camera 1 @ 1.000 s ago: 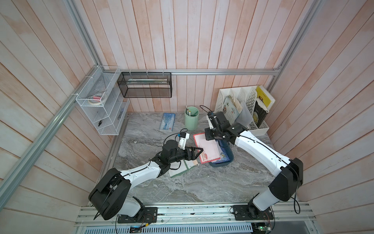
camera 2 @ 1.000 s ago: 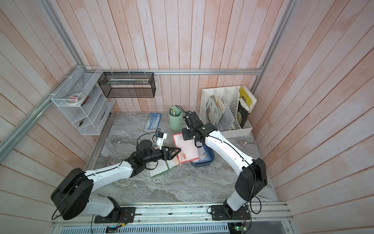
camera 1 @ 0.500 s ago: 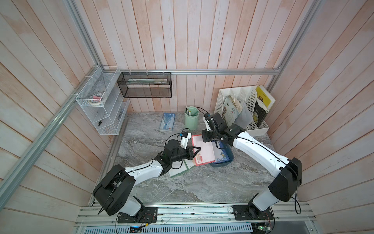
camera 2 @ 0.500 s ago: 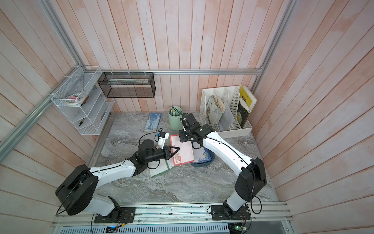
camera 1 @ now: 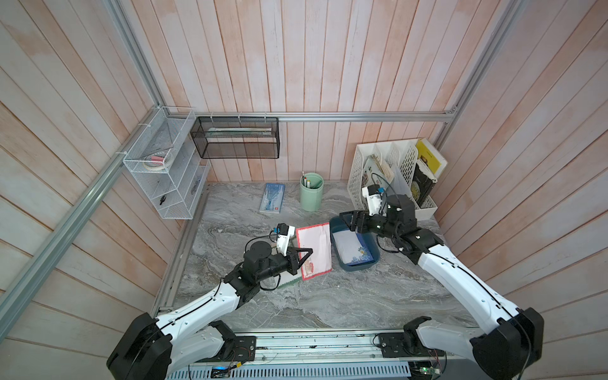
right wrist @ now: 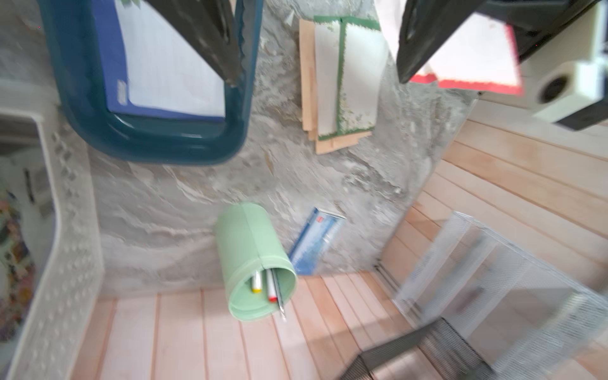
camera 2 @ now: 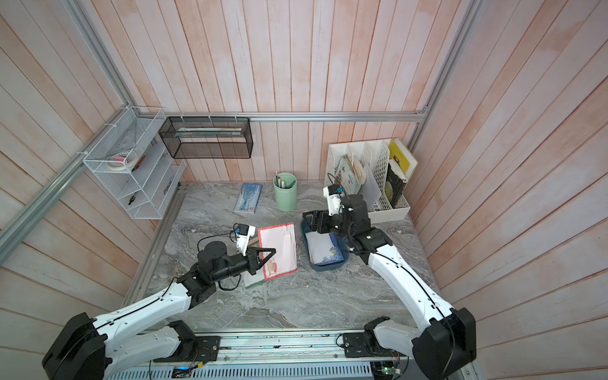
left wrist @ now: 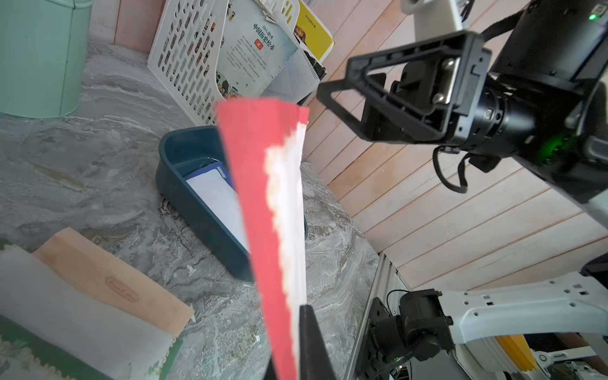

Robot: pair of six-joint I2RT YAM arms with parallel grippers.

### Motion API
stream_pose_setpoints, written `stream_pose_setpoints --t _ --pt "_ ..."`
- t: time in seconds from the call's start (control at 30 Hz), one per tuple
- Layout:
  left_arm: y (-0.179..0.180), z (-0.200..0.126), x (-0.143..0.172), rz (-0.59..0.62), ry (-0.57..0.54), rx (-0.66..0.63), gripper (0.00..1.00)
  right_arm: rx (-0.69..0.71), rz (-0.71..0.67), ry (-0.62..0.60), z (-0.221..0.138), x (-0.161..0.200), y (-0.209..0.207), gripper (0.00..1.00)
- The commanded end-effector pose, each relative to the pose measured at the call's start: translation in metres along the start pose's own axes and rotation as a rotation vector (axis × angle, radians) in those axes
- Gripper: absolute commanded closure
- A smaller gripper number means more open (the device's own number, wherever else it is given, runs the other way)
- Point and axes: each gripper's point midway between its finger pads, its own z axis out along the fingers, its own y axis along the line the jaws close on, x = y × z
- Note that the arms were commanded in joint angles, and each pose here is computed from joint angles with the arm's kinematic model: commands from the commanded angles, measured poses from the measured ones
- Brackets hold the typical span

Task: Take out the stationery paper from the storage box
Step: Place the stationery paper at the center of the board.

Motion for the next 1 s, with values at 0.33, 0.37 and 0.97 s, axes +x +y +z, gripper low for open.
stream_pose_setpoints --t 0.33,0.37,0.97 --pt "-0.022 -0.014 -0.011 0.055 -0.019 0.065 1.0 -0.592 -0.008 0.157 0.007 0.04 0.066 0.14" --pt "-0.022 -0.012 -0.011 0.054 -0.016 0.067 1.0 -0.605 -0.009 0.169 0.009 0.044 0.069 0.14" --pt "-0.021 -0.014 -0.011 0.061 -0.013 0.049 1.0 -0.666 -0.024 0.239 0.029 0.068 0.087 0.81"
